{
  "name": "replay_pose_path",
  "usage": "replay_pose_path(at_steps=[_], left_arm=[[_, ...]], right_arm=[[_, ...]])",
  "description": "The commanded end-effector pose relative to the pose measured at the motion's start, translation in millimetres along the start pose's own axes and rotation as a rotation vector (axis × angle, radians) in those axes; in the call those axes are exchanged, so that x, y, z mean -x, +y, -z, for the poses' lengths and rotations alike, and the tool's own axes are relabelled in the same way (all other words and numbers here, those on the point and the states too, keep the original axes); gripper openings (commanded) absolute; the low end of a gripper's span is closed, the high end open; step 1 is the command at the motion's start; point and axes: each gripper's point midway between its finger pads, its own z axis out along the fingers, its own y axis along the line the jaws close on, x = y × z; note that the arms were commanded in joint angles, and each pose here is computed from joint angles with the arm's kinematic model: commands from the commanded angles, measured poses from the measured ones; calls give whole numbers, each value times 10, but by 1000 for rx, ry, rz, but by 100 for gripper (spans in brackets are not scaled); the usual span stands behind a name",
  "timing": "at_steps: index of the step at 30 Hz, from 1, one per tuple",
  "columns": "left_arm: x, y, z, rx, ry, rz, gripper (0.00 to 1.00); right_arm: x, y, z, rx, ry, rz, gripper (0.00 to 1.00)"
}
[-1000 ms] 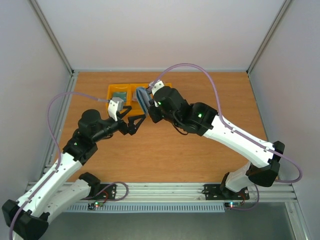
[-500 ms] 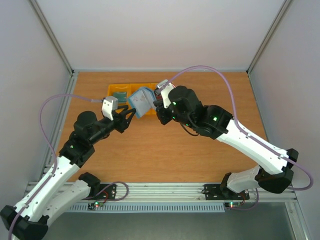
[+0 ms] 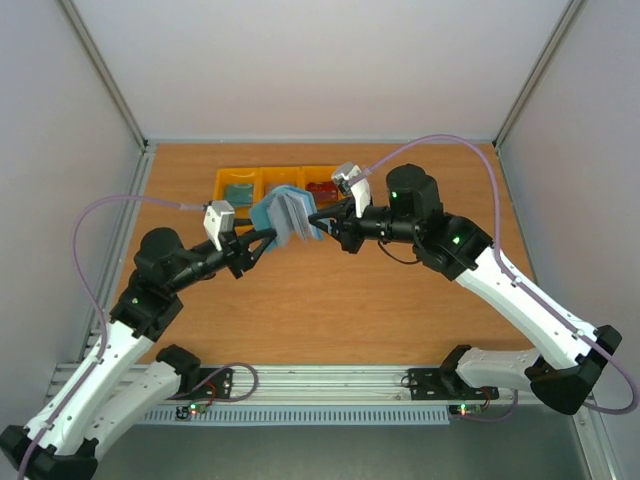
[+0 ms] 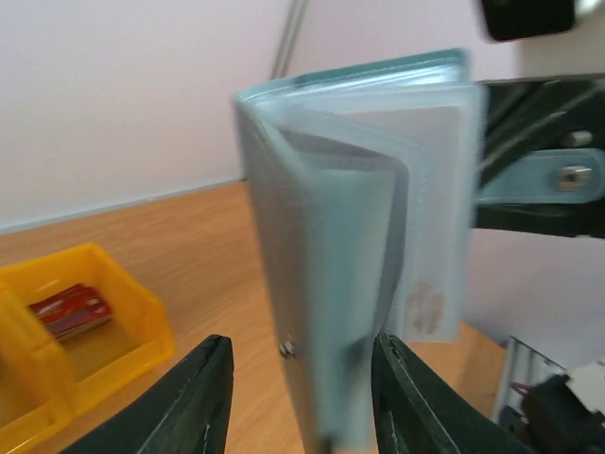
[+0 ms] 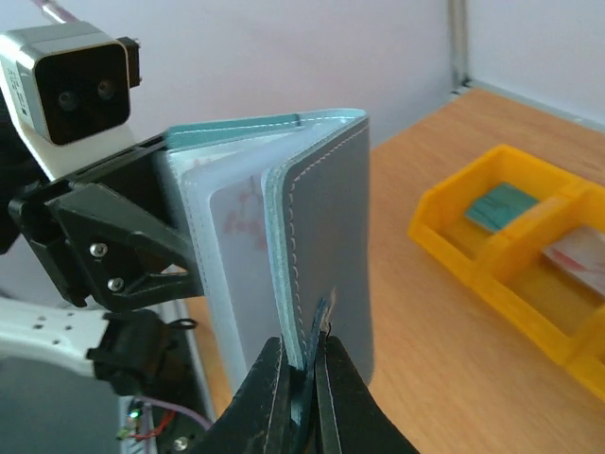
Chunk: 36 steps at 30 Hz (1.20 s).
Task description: Take the credit cards out of the card holder
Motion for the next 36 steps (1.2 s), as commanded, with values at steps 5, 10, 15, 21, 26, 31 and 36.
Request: replay_pose_path(at_steps=[5, 10, 15, 21, 26, 31, 36], left_arm=[[192, -277, 92, -119, -54, -37, 43], [147, -178, 123, -57, -49, -45, 40], [157, -123, 173, -10, -60, -59, 43], [179, 123, 198, 139, -58, -75, 45], [185, 273, 245, 235, -45, -89, 50], [231, 163, 331, 207, -34, -133, 66], [260, -67, 484, 135, -18, -209, 84]], right_arm=[[193, 509, 195, 447, -122, -2, 1], [177, 433, 185, 394, -105, -5, 1], [151, 357, 212, 348, -92, -11, 1], [132, 328, 217, 338, -84, -18, 1], [152, 299, 248, 337, -91, -26, 1], [162, -59, 172, 217, -85, -161, 1], [77, -341, 102, 77, -54, -253, 1]])
